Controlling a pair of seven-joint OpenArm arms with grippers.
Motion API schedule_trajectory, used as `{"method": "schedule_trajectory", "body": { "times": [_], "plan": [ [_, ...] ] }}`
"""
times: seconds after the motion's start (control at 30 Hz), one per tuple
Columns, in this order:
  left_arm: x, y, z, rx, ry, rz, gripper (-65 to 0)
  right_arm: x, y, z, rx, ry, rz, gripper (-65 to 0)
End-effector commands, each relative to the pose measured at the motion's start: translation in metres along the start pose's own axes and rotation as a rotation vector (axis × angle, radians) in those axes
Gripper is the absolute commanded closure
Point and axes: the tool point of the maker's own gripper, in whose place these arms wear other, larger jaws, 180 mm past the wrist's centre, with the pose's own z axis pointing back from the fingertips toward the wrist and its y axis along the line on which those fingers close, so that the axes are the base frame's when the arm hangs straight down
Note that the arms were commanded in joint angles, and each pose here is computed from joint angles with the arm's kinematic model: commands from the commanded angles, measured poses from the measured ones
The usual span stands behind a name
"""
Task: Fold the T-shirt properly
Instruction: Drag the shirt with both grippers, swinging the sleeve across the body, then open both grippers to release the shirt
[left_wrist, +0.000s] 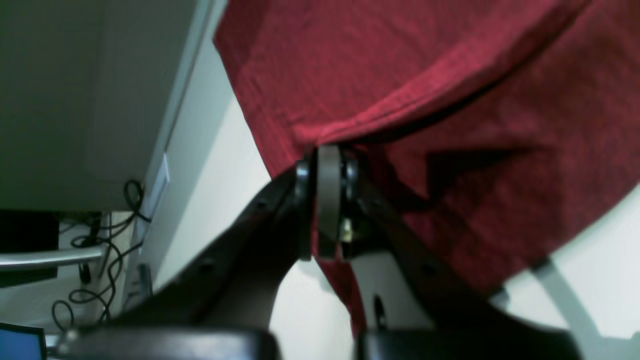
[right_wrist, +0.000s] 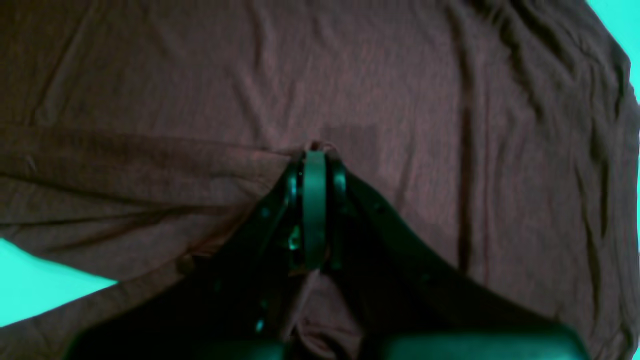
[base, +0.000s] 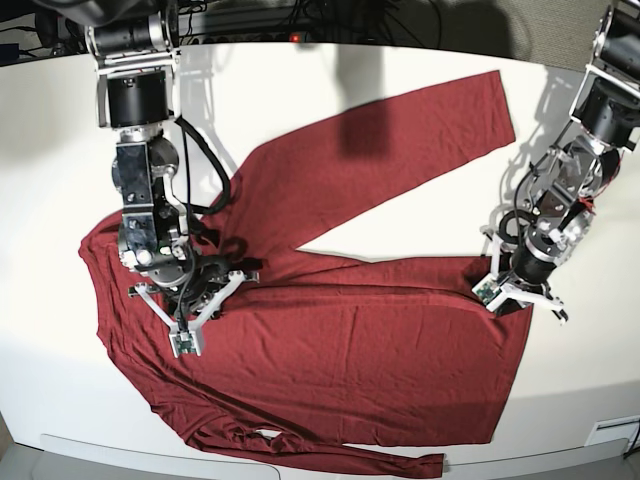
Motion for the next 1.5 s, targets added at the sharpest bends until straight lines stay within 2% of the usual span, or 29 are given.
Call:
{"method": "schedule_trajectory", "body": {
  "times": [0.0, 0.53, 1.07, 1.3, 1.47],
  "plan": [
    [0.010, 0.025, -0.003, 0.056, -0.030, -0.011, 0.0, 0.028, -0.006, 0.003, -0.013, -0.075, 0.001, 0.0],
    [0.018, 0.038, -0.007, 0.075, -0.058, -0.017, 0.0, 0.028, -0.010, 0.002, -0.033, -0.082, -0.014, 0.0],
    [0.010, 0.041, -0.010, 0.077, -0.032, -0.015, 0.0, 0.041, -0.012, 0.002, -0.036, -0.101, -0.013, 0.0],
    [0.000, 0.018, -0.025, 0.033, -0.005, 0.020, 0.0, 0.013, -0.014, -0.010, -0.037, -0.029, -0.030, 0.0],
    [-0.005, 0.008, -0.032, 0.011, 0.000, -0.008, 0.0, 0.011, -0.015, -0.013, -0.039, -0.034, -0.031, 0.0]
  ]
}}
